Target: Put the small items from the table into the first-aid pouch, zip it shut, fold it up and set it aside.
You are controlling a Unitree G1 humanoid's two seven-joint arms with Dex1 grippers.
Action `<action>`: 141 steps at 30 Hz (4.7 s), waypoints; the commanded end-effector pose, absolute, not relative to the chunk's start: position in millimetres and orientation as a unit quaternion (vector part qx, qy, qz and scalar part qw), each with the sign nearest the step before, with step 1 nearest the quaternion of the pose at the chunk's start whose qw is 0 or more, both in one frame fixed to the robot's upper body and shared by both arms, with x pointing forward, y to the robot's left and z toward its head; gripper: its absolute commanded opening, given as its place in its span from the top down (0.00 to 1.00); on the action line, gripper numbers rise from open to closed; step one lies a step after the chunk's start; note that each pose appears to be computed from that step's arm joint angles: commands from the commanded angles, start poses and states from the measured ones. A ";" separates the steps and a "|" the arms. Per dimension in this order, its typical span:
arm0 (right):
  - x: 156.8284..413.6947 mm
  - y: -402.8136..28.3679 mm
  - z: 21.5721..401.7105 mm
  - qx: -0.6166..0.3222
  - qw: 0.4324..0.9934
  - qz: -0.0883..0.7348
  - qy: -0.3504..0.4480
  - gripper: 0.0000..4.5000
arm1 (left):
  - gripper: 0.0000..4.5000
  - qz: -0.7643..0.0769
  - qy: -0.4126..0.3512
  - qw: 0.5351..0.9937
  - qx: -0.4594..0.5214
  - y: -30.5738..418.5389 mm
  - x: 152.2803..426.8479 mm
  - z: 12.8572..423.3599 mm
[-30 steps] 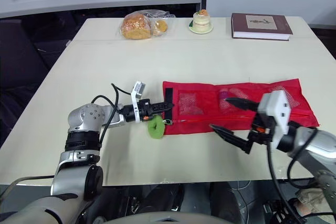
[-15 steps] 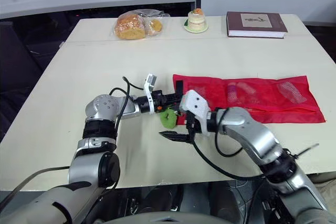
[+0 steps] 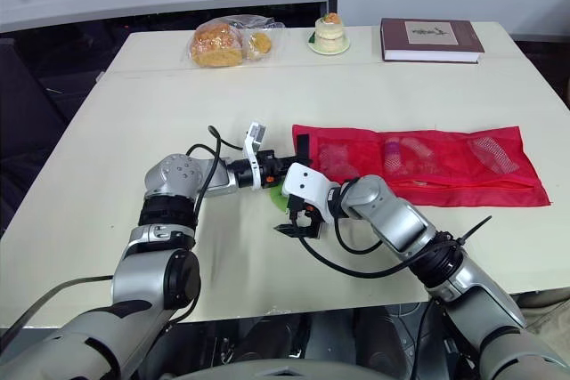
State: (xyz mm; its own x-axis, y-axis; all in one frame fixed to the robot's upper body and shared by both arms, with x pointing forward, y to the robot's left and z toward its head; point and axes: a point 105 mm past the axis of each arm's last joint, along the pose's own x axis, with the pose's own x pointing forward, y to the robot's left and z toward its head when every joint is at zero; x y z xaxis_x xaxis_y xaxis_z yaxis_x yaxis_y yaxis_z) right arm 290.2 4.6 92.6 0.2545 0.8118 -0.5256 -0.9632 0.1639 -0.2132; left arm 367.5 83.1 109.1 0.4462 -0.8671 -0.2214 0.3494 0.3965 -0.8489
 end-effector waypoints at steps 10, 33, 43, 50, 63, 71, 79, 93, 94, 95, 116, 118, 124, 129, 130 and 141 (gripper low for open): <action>294.9 -15.2 67.6 -0.344 0.717 0.578 0.183 0.88 | 1.00 -0.403 0.315 0.765 -0.391 90.7 378.1 123.3; 302.3 -101.0 152.7 0.022 0.915 0.400 0.048 0.99 | 1.00 -0.426 0.315 0.816 -0.230 129.1 352.4 91.4; 292.2 -165.5 138.1 0.049 0.966 0.243 0.076 0.99 | 1.00 -0.418 0.301 0.846 -0.138 162.6 346.8 88.1; 286.5 -232.8 125.9 0.020 0.989 0.115 0.090 0.99 | 1.00 -0.356 0.292 0.885 -0.070 212.4 359.1 93.5; 281.0 -321.0 120.5 -0.031 0.991 -0.091 0.088 0.99 | 1.00 -0.318 0.293 0.900 -0.050 246.0 364.4 103.8; 278.2 -346.1 128.0 -0.078 0.981 -0.161 0.072 0.99 | 1.00 -0.346 0.300 0.884 -0.090 231.0 356.9 106.3; 276.6 -344.0 131.6 -0.091 0.985 -0.129 0.073 0.99 | 1.00 -0.346 0.305 0.882 -0.090 230.7 355.3 106.7; 235.3 -309.4 138.4 0.069 0.995 -0.010 0.066 0.00 | 0.01 -0.410 0.161 0.895 0.062 243.4 338.8 163.8; 232.5 -300.9 136.1 0.090 0.993 0.007 0.072 0.00 | 0.01 -0.430 0.143 0.888 0.074 238.7 334.3 172.8; 230.3 -292.4 133.6 0.112 0.990 0.021 0.079 0.00 | 0.01 -0.449 0.128 0.880 0.084 233.1 329.6 180.4; 258.3 -289.4 108.4 0.330 0.939 -0.029 0.091 0.00 | 0.01 -0.719 0.051 0.676 0.152 111.6 245.7 231.5; 260.8 -291.6 104.8 0.332 0.937 -0.013 0.104 0.00 | 0.01 -0.722 0.052 0.671 0.159 110.1 242.8 229.9; 266.2 -277.7 101.3 0.352 0.926 0.059 0.125 0.00 | 0.01 -0.711 0.060 0.681 0.164 113.9 241.1 225.6; 281.6 -254.4 96.4 0.357 0.916 0.117 0.141 0.00 | 0.01 -0.701 0.064 0.691 0.166 119.1 239.0 219.4; 283.1 -251.3 96.2 0.356 0.915 0.126 0.143 0.00 | 0.01 -0.699 0.066 0.692 0.166 120.1 238.5 218.5; 296.5 -244.3 96.8 0.345 0.919 0.140 0.130 0.33 | 0.00 -0.670 0.066 0.724 0.152 123.8 234.3 212.6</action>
